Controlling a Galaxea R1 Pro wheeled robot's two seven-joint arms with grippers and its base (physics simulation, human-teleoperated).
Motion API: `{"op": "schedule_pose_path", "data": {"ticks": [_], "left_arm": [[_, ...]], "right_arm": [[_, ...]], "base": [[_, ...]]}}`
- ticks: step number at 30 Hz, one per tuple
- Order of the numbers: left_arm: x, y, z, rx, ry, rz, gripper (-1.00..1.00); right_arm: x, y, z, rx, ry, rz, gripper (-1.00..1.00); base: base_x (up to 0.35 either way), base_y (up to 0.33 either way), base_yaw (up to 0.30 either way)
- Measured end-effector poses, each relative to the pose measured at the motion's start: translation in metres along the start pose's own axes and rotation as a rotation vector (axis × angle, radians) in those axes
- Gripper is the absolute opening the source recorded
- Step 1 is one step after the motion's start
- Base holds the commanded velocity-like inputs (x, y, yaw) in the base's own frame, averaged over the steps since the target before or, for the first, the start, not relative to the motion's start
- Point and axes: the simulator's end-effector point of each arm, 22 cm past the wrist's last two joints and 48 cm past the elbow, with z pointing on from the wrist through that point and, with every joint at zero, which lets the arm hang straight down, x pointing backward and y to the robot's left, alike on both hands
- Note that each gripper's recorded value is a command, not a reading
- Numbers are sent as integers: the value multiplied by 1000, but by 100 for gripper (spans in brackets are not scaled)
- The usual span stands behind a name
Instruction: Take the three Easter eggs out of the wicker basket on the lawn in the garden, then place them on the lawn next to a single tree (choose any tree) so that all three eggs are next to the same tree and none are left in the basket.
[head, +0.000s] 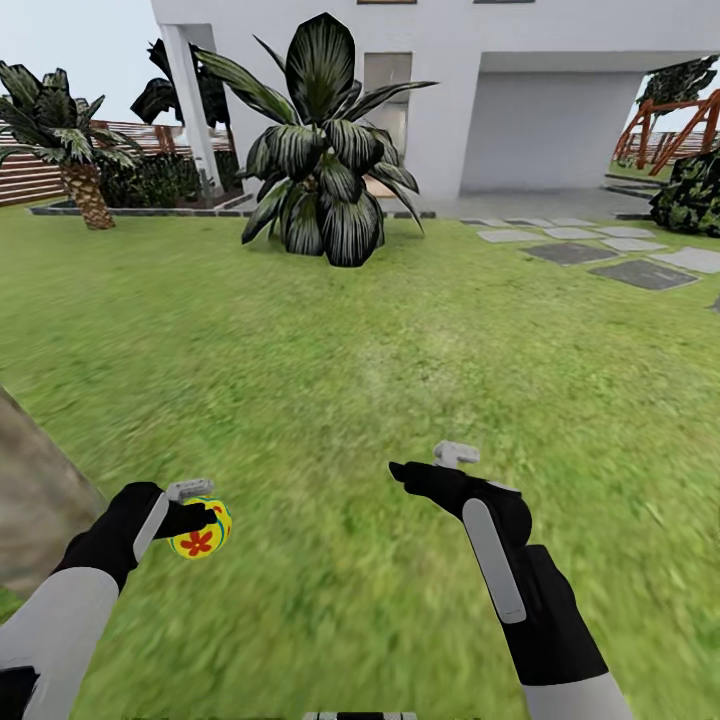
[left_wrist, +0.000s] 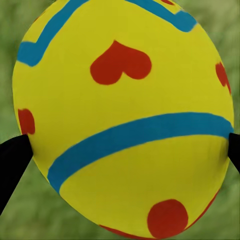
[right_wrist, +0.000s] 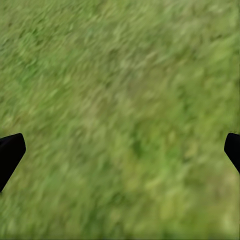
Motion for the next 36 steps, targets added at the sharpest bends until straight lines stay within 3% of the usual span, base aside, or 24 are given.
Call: {"op": "schedule_pose_path", "data": {"ticks": [36], "left_arm": [[59, 6, 70, -29, 143, 14, -100]], "right_arm": [[67, -33, 52, 34, 137, 43, 100]], "base": [[0, 0, 0]]}}
